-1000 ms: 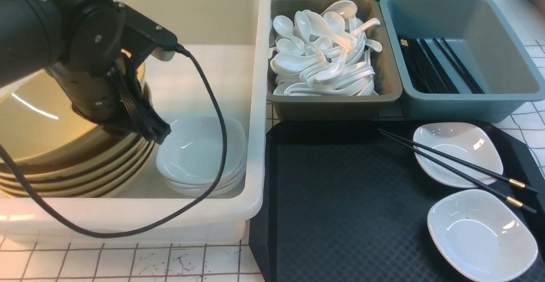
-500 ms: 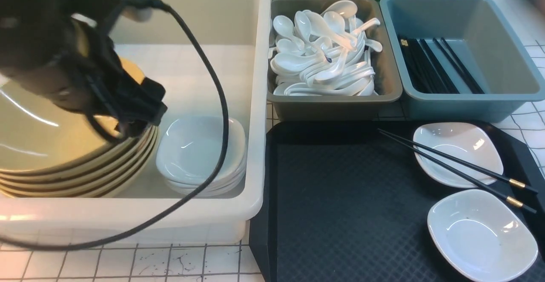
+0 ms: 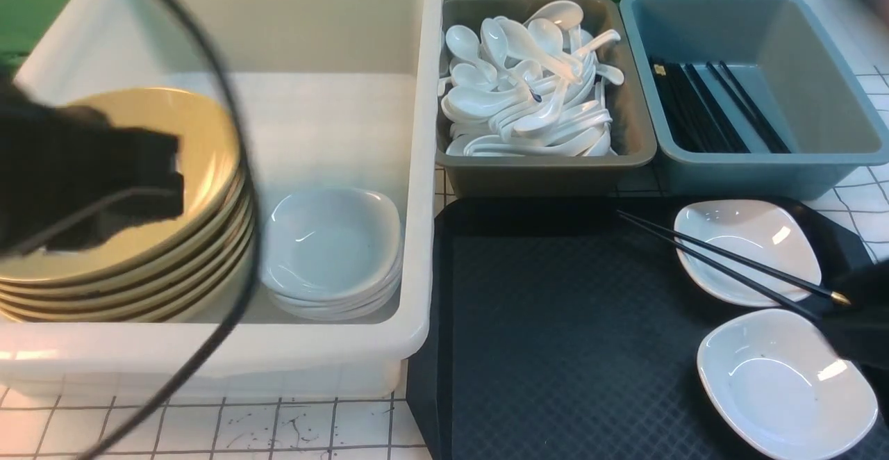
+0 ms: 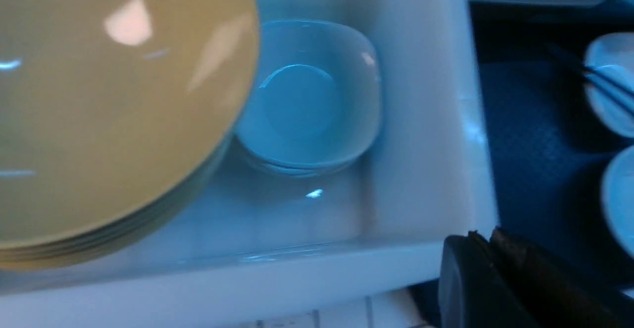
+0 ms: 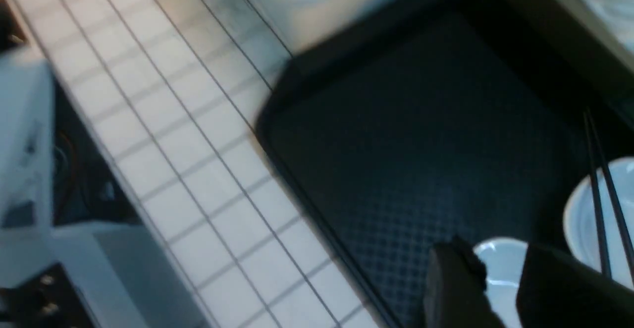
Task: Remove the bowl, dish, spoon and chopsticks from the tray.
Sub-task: Use the left arm to put the noodle bowl into the large storage box on the left, then use the right arm to grab the chopsticks
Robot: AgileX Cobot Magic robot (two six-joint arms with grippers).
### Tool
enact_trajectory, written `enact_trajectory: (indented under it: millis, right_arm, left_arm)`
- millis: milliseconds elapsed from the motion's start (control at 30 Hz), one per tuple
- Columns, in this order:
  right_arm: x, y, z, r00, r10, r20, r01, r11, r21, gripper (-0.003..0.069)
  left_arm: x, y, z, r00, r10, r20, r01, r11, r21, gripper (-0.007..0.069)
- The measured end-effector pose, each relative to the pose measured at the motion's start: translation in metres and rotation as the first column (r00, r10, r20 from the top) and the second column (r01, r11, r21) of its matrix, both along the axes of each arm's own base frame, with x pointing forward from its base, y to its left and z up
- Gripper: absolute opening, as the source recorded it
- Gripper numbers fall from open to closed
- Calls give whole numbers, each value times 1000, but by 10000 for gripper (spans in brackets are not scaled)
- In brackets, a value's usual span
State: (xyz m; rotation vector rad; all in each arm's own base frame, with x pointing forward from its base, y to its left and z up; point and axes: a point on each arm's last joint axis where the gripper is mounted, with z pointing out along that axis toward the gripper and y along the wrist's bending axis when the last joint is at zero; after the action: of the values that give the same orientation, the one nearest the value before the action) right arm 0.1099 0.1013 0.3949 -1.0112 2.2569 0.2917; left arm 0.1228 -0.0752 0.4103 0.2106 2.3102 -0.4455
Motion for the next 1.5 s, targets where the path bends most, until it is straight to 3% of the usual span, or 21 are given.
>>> enact_trajectory:
  millis: [100,233,500,733,1033,1500]
  right_arm:
    - [22,14,-17,999,-16,-43,11,994,-112,204]
    - [70,21,-53,980,-128,-155,82,958,-274,204]
    - [133,-15,-97,935,-190,-300,90,944,-316,209]
    - [160,-42,-110,956,-168,-242,84,942,-326,295]
    - [205,-53,-158,975,-87,-203,6,929,-371,533]
    - [234,-52,-184,968,-80,-236,-17,923,-385,571]
  left_arm:
    - [-26,6,-3,995,-74,66,81,991,-110,-1]
    - [-62,13,-30,967,-218,135,240,953,-184,-1]
    - [-92,11,-54,860,-390,330,477,843,-248,-1]
    - [-96,7,-46,799,-419,431,556,789,-263,-1]
    - [-94,7,-41,798,-381,466,541,794,-277,-1]
    - [-95,7,-42,811,-384,442,536,789,-299,-1]
